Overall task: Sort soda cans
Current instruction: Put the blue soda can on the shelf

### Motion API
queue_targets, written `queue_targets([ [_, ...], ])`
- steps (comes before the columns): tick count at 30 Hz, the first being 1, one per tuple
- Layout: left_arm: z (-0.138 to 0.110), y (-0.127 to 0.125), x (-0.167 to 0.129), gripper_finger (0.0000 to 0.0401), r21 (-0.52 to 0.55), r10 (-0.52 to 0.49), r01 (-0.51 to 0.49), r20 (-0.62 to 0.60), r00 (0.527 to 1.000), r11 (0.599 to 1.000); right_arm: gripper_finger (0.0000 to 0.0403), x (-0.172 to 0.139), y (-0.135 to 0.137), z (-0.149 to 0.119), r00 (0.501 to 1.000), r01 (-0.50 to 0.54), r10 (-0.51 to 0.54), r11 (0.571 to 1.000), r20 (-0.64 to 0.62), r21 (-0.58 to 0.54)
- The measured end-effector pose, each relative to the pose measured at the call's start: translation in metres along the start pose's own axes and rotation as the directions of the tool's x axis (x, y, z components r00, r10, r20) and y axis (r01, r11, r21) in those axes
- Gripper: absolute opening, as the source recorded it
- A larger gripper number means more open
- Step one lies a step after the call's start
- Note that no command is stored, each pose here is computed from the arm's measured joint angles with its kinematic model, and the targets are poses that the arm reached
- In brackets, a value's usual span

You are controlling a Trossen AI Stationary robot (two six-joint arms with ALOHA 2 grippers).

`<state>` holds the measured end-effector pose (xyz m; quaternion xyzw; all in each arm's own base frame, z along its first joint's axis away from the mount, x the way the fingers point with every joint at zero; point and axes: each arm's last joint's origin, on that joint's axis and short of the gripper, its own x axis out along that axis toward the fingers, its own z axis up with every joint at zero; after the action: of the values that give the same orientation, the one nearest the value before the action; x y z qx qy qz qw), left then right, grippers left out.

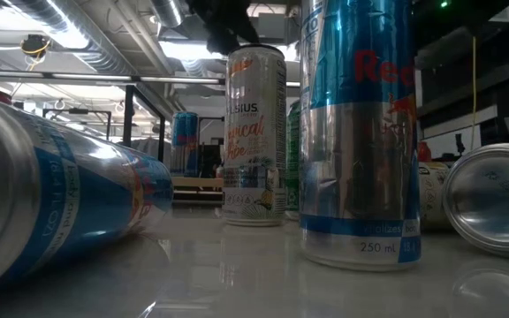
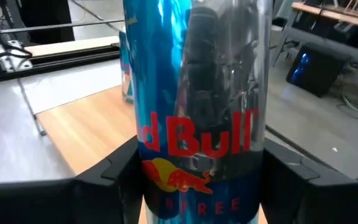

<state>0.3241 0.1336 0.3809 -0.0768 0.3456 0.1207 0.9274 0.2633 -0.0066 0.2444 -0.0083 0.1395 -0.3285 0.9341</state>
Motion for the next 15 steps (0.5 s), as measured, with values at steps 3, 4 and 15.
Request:
queue_targets([
  [3, 0.003, -0.005, 0.001, 0.0316, 0.014, -0.014, 0.014, 0.029, 0.999, 1.0, 0.0227, 0.009, -0.001, 0.001, 0.999, 0.018, -0.018, 1.0, 0.031, -0.011],
  [4, 0.004, -0.007, 0.001, 0.0316, 0.019, -0.019, 0.018, 0.04, 0.999, 1.0, 0.0227, 0.012, -0.001, 0.001, 0.999, 0.025, -0.025, 1.0, 0.041, -0.01],
  [15, 0.015, -0.032, 0.002, 0.0316, 0.072, 0.009, -0.02, 0.153, 0.988, 0.997, 0.0227, 0.03, 0.003, -0.004, 0.996, 0.041, -0.042, 0.999, 0.079, 0.013],
])
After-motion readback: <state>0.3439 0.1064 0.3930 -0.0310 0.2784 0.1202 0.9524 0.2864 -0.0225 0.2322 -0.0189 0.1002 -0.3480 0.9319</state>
